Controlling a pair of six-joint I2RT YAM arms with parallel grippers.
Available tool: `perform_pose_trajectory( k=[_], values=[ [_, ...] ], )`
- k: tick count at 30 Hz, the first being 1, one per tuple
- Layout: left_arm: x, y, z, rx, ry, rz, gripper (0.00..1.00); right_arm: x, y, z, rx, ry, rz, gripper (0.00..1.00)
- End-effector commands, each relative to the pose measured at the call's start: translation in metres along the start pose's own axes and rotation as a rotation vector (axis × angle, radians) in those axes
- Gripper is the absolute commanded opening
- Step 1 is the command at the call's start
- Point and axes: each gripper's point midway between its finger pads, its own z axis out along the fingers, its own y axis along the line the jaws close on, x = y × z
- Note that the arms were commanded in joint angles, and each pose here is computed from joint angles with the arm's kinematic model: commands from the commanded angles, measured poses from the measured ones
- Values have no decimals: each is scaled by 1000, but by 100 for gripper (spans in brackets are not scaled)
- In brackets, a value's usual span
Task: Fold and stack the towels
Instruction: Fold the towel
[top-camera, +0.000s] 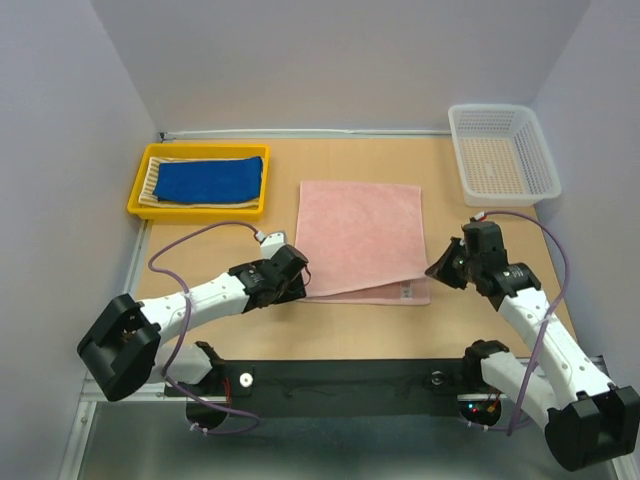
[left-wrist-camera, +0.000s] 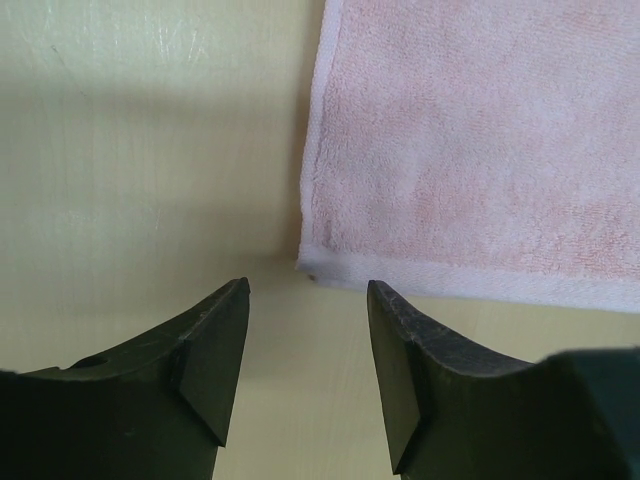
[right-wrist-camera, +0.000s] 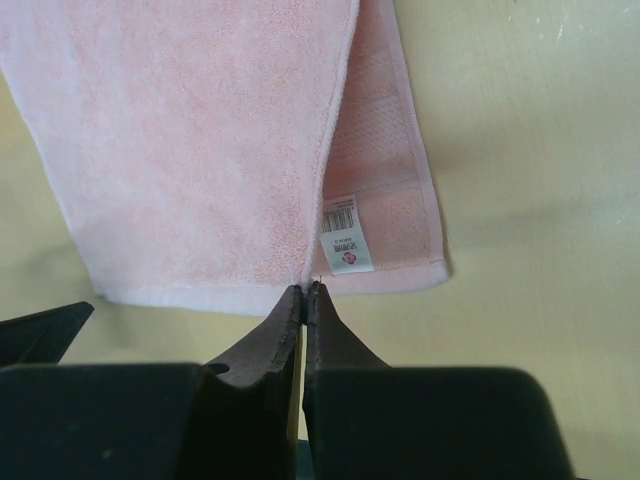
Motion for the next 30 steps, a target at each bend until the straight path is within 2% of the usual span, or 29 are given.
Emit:
perform_pose_trajectory(
  k=[1, 3, 11, 20, 26, 30],
  values=[
    [-19, -7, -14, 9, -54, -12, 61, -14, 5, -14, -3, -69, 9, 1],
    [-20, -9, -15, 19, -58, -16, 61, -17, -1, -13, 21, -90, 10, 1],
    [-9, -18, 0, 40, -16, -19, 54, 1, -9, 1, 44, -11, -1, 0],
    [-10, -19, 7, 20, -16, -11, 42, 24, -37, 18, 120, 31, 20, 1],
    [-8, -17, 10, 10, -13, -8, 35, 24, -49, 25, 182, 21, 40, 3],
    [-6, -18, 12, 12, -5, -2, 27, 26, -51, 29, 192, 27, 45, 4]
  ],
)
